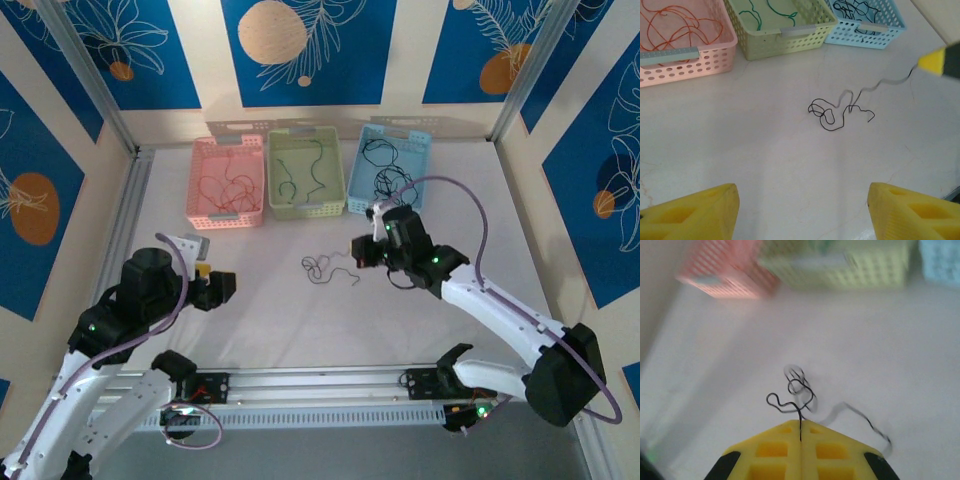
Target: Untangle the cables
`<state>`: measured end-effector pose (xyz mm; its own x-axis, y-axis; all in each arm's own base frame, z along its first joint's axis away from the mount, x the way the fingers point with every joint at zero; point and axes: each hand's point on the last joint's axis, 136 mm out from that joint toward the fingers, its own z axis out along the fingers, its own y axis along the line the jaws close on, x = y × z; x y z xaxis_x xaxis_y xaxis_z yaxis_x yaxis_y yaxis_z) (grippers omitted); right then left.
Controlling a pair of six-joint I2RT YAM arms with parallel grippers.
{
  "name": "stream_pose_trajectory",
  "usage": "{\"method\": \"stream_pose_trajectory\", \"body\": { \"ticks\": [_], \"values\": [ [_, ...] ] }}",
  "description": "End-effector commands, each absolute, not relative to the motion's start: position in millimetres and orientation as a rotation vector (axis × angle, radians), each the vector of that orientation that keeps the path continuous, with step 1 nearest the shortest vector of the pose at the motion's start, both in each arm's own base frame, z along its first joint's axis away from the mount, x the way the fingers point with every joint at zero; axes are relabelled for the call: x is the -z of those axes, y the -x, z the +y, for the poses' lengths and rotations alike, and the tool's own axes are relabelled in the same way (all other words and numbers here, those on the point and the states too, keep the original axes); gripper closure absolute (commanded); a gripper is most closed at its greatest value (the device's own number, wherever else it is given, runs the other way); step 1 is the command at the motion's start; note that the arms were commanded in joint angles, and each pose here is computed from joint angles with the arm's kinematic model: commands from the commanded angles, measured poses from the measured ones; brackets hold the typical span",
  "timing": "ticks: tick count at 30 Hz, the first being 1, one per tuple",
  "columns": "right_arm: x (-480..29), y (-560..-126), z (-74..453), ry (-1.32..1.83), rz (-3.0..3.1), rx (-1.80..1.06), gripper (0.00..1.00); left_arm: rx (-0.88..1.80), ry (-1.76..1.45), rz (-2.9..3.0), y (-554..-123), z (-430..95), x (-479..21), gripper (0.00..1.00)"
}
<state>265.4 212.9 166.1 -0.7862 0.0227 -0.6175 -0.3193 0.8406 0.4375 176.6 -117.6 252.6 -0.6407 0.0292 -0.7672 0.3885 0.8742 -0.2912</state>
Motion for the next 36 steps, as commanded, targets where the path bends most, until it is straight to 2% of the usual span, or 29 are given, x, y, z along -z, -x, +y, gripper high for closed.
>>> {"method": "stream_pose_trajectory", "body": {
  "ticks": [1,7,11,16,27,31,36],
  "values": [
    [-150,-254,201,0.165,2.436,-0.668,1.0,0.542,-0.314,2.219,-175,-116,-249,0.31],
    [-126,-251,222,0.245,2.513,-0.643,0.99,0.541,-0.313,2.218,-176,-116,-248,0.31],
    [-111,-265,242,0.29,2.575,-0.594,0.94,0.54,-0.312,2.216,-175,-116,-248,0.31],
    [-92,-277,259,0.335,2.645,-0.458,0.93,0.548,-0.314,2.205,-174,-116,-249,0.31],
    [-83,-272,274,0.351,2.636,-0.439,0.9,0.555,-0.314,2.197,-174,-116,-249,0.3],
    [-82,-273,272,0.341,2.642,-0.427,0.78,0.551,-0.313,2.199,-174,-116,-249,0.3],
    [-78,-277,276,0.353,2.666,-0.407,0.53,0.548,-0.31,2.201,-174,-116,-248,0.3]
  ]
}}
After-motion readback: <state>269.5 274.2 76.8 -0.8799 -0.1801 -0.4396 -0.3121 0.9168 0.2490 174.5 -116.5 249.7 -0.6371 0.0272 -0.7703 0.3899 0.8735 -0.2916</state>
